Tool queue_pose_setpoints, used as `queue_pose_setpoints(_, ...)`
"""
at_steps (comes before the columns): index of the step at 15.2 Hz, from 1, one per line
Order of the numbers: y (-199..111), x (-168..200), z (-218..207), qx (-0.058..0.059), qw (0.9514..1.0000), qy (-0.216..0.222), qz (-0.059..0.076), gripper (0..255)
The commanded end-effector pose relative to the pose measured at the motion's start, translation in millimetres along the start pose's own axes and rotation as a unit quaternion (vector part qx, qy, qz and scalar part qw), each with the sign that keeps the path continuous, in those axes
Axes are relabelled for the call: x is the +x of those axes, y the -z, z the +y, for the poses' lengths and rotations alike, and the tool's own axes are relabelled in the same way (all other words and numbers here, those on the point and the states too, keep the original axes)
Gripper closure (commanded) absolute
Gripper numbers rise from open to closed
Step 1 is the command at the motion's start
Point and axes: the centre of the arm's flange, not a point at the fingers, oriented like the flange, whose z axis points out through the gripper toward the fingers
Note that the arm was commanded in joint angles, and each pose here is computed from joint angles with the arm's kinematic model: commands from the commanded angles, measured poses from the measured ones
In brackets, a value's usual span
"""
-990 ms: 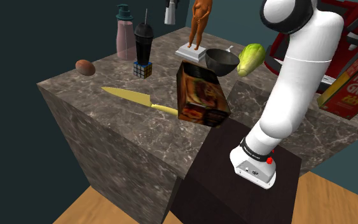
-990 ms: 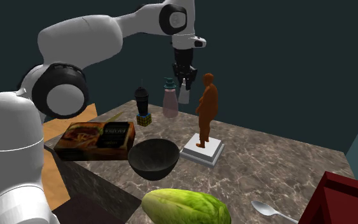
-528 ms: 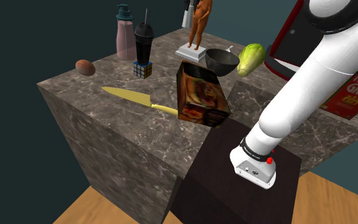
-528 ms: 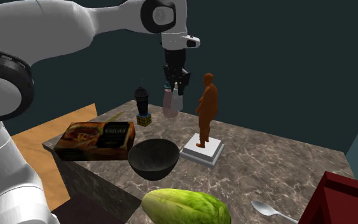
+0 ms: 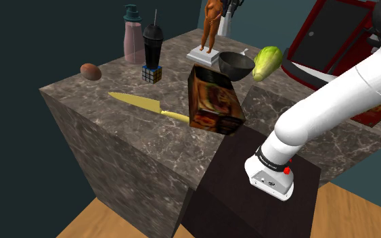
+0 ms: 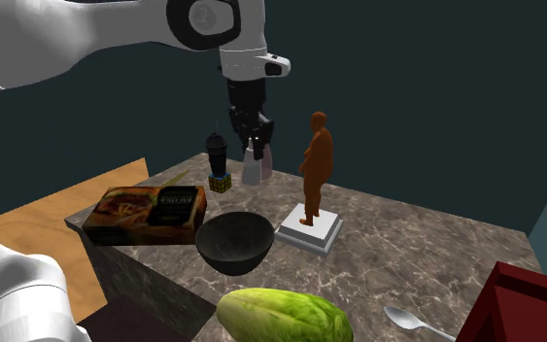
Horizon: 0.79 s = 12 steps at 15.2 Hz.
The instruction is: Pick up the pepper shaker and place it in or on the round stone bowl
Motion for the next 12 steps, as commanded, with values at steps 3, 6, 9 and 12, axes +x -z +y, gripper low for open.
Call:
queue_pose_setpoints(3, 10, -46, 25, 0.000, 1.0000, 0.000, 0.000, 255)
queue_pose_setpoints(6, 16, -80, 45, 0.000, 1.0000, 0.000, 0.000, 255)
queue_pose_setpoints(9, 7, -88, 49, 0.000, 1.0000, 0.000, 0.000, 255)
queue_pose_setpoints(12, -9, -90, 50, 0.000, 1.0000, 0.000, 0.000, 255)
